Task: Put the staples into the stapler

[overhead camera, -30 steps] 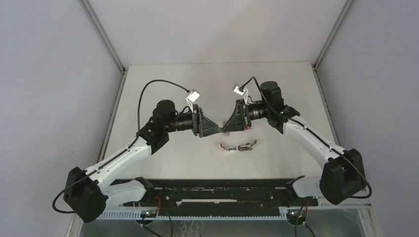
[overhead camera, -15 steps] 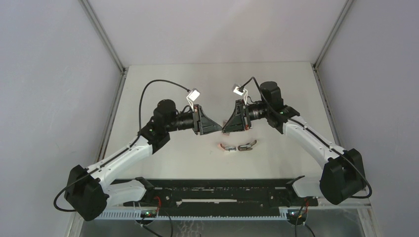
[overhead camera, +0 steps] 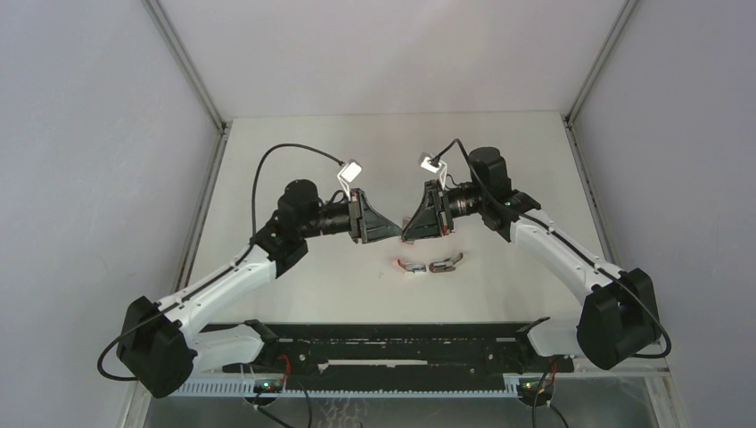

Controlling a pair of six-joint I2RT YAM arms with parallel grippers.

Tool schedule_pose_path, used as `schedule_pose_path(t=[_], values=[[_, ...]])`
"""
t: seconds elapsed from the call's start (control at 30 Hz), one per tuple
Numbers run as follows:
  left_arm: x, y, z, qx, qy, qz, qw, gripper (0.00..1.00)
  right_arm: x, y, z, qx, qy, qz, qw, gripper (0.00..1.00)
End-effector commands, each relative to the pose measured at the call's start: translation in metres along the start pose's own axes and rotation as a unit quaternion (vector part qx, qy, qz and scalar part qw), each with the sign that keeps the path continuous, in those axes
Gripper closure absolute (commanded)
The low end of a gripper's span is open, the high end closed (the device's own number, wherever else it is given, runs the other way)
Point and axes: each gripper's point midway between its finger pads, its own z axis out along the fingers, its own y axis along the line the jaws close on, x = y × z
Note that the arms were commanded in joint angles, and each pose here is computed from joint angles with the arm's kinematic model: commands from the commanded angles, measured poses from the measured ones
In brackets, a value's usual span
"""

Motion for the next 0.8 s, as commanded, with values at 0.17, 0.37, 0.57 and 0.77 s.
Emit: schedule_pose_path(t=[0.17,0.37,0.57,0.77], values=[[-0.0099,-0.0210,0.0015,0.034,-0.004,0.016,0.999,0.78,-0.0185,0.0119,-0.0010,-0.010,-0.011,-0.044,0.999,0.89],[-0.0050,-0.0169,0.0012,0.030,0.000,0.011,0.999,0.73,-0.0214,0.0099,-0.0025,-0.006,-0.016,-0.044,0.999,0.89],[-0.0038,-0.0176,0.0005,0.032,0.000,0.012,0.999,0.68,-0.0230,0.0101,-0.0035,-0.005,-0.019,-0.043,0.999,0.88],[-0.0036,-0.0177,0.0003,0.032,-0.001,0.013,0.999,0.68,-0.0238,0.0108,-0.0038,-0.006,-0.020,-0.042,0.999,0.88]])
